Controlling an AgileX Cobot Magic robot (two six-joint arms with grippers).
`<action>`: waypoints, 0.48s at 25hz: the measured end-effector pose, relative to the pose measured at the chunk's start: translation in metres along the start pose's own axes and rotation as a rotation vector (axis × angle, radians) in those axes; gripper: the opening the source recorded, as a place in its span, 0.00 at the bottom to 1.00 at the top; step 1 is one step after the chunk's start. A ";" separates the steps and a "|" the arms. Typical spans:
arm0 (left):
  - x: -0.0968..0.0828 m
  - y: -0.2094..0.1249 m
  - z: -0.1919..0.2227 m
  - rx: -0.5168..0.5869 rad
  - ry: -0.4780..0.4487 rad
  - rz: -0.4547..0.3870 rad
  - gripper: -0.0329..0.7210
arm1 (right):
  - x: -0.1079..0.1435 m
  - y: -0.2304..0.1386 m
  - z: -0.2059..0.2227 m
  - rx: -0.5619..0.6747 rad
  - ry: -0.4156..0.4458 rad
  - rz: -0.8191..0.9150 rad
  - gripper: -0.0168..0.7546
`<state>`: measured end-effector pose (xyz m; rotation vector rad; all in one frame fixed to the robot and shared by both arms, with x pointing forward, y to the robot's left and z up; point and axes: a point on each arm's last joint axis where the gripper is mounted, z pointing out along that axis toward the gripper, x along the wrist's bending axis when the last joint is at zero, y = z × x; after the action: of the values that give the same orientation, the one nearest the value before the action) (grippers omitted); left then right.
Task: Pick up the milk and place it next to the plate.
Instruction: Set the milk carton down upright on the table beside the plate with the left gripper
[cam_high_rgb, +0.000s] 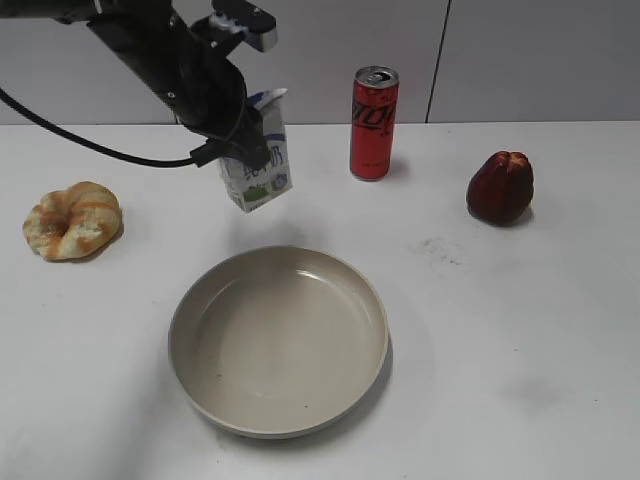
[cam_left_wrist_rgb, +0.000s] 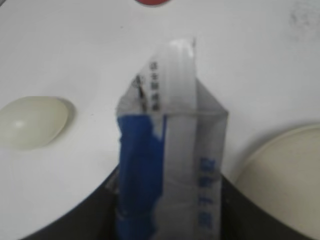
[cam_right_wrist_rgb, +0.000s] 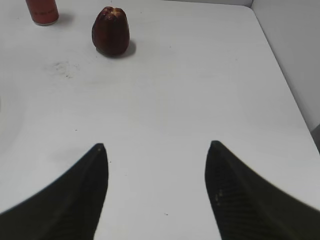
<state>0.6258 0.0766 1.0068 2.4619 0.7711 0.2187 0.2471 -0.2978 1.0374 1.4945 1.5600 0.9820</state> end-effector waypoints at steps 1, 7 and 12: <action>-0.001 -0.001 0.003 0.001 -0.017 0.016 0.44 | 0.000 0.000 0.000 0.000 0.000 0.000 0.63; -0.002 -0.008 0.024 0.031 -0.064 0.132 0.44 | 0.000 0.000 0.000 0.000 0.000 0.000 0.63; -0.008 -0.011 0.034 0.030 -0.142 0.229 0.44 | 0.000 0.000 0.000 0.000 0.000 0.000 0.63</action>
<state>0.6242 0.0642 0.9721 2.5601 0.4355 0.1156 0.2471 -0.2978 1.0374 1.4945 1.5600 0.9820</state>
